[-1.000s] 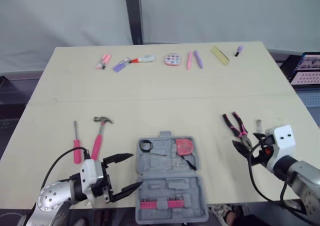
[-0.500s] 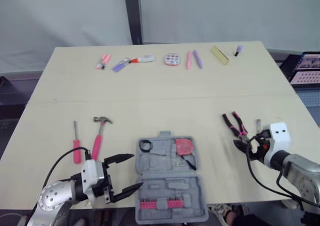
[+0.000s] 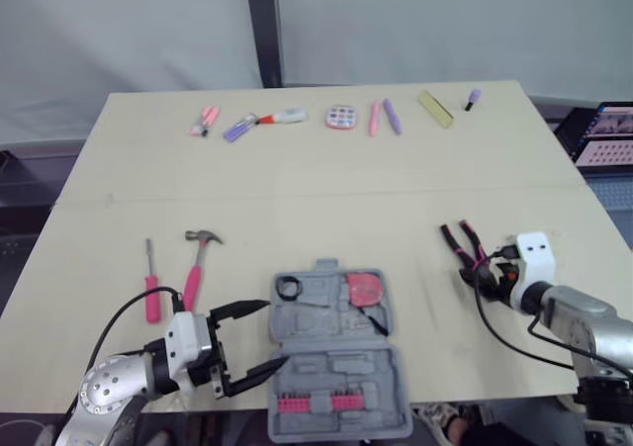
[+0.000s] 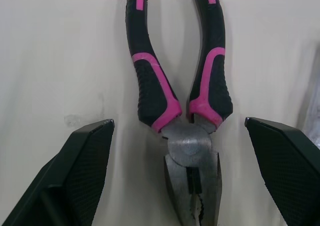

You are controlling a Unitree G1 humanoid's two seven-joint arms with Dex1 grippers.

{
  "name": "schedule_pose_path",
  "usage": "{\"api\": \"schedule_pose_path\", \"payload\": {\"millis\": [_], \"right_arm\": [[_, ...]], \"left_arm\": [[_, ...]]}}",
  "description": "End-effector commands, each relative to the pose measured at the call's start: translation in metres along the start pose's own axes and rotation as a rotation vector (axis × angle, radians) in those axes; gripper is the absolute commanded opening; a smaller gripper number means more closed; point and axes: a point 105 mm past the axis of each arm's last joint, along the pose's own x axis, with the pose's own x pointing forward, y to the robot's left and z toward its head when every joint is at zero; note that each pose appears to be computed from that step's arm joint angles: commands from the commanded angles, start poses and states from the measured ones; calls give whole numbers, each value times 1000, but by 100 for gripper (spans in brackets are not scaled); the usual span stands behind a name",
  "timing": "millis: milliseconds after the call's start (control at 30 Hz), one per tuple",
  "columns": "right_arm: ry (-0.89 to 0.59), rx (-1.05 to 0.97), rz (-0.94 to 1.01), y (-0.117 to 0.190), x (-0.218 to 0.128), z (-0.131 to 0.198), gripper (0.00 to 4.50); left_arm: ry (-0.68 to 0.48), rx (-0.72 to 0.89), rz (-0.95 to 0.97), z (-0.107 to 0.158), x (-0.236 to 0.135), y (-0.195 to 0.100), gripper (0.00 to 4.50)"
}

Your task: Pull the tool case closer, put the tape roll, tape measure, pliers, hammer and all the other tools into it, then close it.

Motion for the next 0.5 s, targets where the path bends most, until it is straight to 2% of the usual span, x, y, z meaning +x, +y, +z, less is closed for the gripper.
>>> {"api": "schedule_pose_path", "payload": {"millis": [33, 400, 500], "right_arm": [[-14, -25, -3, -6, -3, 5, 443], [17, -27, 15, -8, -6, -5, 443], [21, -26, 17, -7, -6, -6, 362]], "left_arm": [[-4, 33, -2, 9, 1, -3, 450], [-8, 36, 1, 16, 6, -2, 450], [-9, 40, -1, 18, 7, -1, 450]]}}
